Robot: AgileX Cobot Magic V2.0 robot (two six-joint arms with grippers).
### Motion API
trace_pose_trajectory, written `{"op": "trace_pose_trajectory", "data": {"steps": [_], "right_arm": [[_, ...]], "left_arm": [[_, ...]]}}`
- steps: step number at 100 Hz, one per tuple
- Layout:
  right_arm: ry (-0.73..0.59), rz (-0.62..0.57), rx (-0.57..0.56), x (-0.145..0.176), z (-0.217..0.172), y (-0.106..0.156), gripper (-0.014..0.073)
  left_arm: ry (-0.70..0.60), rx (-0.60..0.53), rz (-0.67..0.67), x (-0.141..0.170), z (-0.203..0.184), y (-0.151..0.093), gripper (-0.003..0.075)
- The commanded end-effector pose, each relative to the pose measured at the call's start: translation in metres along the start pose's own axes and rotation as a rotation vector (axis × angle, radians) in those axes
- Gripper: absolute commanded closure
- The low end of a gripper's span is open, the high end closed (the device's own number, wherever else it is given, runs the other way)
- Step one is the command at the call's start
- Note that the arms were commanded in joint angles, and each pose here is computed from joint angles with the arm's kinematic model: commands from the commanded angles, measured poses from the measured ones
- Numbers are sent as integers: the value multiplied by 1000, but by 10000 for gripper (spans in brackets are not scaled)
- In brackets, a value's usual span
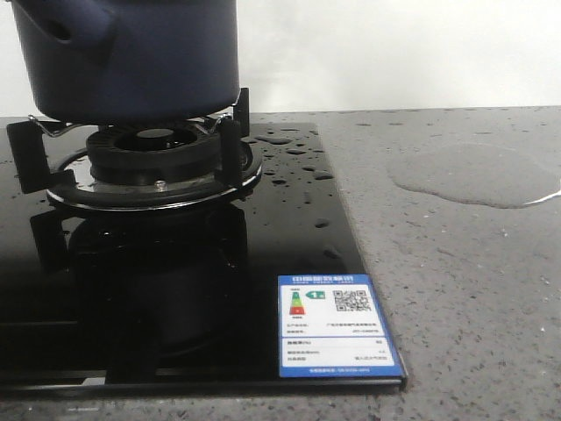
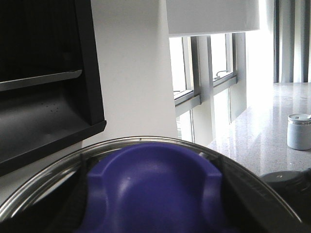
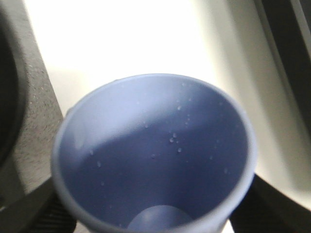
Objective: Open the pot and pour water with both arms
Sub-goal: 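Tilt the blue cup over the open saucepan with the right gripper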
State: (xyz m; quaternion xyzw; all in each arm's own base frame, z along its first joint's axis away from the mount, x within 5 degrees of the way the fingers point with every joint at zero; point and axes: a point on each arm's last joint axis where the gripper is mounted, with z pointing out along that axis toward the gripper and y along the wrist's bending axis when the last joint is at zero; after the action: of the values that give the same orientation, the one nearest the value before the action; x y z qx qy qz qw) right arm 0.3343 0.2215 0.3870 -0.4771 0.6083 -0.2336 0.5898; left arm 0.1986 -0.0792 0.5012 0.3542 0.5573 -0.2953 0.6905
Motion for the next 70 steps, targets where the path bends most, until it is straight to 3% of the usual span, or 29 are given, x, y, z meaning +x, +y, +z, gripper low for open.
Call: {"op": "trace_pose_trajectory", "data": {"steps": [1, 13, 30, 57, 70], "right_arm": [[-4, 188, 70, -4, -30, -39, 340], [82, 385, 40, 10, -44, -50, 340], [136, 540, 4, 39, -69, -52, 340], [-41, 721, -14, 82, -141, -27, 340], [-138, 734, -22, 102, -170, -5, 340]], "left_arm": [[-92, -18, -29, -17, -1, 1, 409], [-77, -19, -49, -10, 4, 8, 409], [-26, -18, -60, 4, 12, 18, 409], [74, 1, -105, 38, 34, 37, 409], [144, 45, -104, 60, 51, 39, 409]]}}
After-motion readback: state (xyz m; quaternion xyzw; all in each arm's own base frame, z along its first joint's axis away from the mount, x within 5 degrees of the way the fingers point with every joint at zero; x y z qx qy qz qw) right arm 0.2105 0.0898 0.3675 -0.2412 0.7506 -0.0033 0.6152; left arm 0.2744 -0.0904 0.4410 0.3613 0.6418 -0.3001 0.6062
